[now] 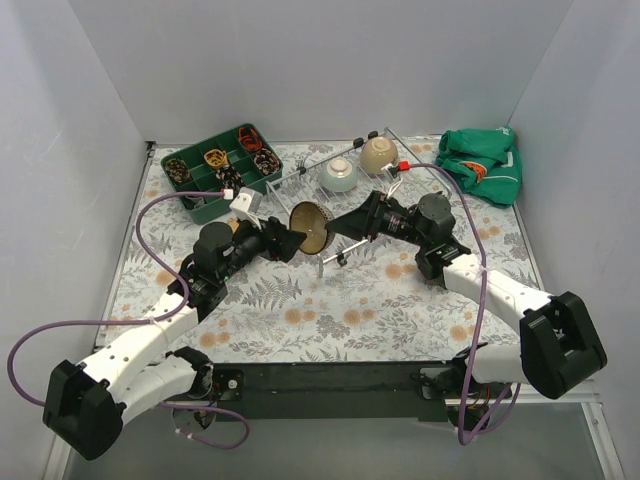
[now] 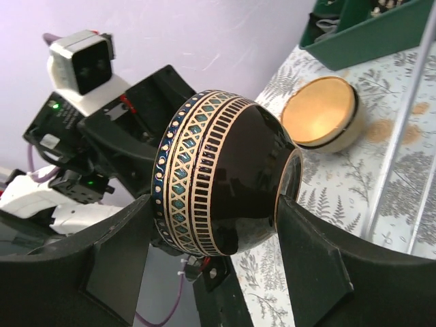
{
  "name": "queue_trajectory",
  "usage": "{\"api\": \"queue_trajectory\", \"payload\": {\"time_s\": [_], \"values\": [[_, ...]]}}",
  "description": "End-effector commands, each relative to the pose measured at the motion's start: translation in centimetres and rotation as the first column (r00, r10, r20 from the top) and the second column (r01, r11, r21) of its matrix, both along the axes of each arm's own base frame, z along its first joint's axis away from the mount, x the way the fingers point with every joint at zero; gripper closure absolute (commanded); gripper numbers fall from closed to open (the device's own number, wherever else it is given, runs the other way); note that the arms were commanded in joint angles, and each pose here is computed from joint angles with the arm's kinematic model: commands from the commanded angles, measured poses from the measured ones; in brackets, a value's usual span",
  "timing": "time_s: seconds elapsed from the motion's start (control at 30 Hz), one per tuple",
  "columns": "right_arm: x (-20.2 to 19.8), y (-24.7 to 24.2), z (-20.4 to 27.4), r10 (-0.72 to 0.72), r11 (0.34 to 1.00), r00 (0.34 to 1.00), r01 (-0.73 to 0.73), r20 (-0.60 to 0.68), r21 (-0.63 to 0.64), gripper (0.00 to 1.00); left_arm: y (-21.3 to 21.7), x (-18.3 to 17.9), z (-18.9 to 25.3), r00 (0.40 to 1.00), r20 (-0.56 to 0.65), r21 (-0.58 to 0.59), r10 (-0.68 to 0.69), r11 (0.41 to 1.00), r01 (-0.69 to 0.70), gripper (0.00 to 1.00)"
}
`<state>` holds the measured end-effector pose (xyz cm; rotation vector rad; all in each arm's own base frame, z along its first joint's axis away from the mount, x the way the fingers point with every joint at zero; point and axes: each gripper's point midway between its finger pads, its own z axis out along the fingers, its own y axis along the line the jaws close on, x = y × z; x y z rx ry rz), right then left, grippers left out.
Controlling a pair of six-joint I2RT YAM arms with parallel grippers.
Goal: Unload the bowls from the dish rack
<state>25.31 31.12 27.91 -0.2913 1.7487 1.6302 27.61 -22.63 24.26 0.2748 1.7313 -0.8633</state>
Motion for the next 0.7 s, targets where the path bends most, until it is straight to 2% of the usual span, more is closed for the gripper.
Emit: {"api": "queue_trajectory", "payload": {"time_s": [0.0, 0.07, 0.2, 0.23, 0.37, 0.4, 0.53, 0.67], "values": [[-1.8, 0.7, 4.8, 0.071, 0.987, 0.988, -0.090, 0.139, 0.134, 0.68, -0.4, 0.0, 0.3, 1.000, -0.007, -0.021, -0.020, 1.000, 0.020, 0.42], [-2.0, 0.9, 4.7, 0.080, 0.986, 0.987, -0.099, 0.137, 0.135, 0.68, -0.4, 0.1, 0.2, 1.000, -0.015, -0.018, -0.015, 1.000, 0.015, 0.48], [-2.1, 1.3, 4.4, 0.089, 0.986, 0.987, -0.107, 0.135, 0.131, 0.68, -0.2, 0.2, 0.1, 1.000, -0.019, -0.018, -0.006, 1.000, 0.005, 0.69], [-2.1, 1.3, 4.2, 0.089, 0.986, 0.987, -0.106, 0.132, 0.129, 0.68, -0.1, 0.2, 0.1, 1.000, -0.019, -0.018, -0.001, 1.000, 0.001, 0.78], [-2.1, 1.4, 3.4, 0.082, 0.988, 0.988, -0.097, 0.127, 0.119, 0.64, 0.4, 0.6, -0.3, 0.998, -0.039, 0.001, 0.039, 0.999, -0.039, 1.00], [-2.1, 1.3, 3.0, 0.080, 0.989, 0.989, -0.094, 0.124, 0.111, 0.62, 0.8, 0.8, -0.4, 0.997, -0.043, 0.009, 0.063, 0.998, -0.063, 1.00], [-2.0, 1.0, 1.7, 0.056, 0.995, 0.991, -0.066, 0.119, 0.079, 0.40, 2.0, 1.3, -0.8, 0.990, -0.056, 0.053, 0.132, 0.990, -0.129, 1.00], [-1.4, 0.3, -0.5, -0.001, 1.000, 0.996, 0.003, 0.095, -0.013, 0.31, 4.3, 1.5, -1.7, 0.964, -0.091, 0.119, 0.251, 0.964, -0.239, 1.00]]}}
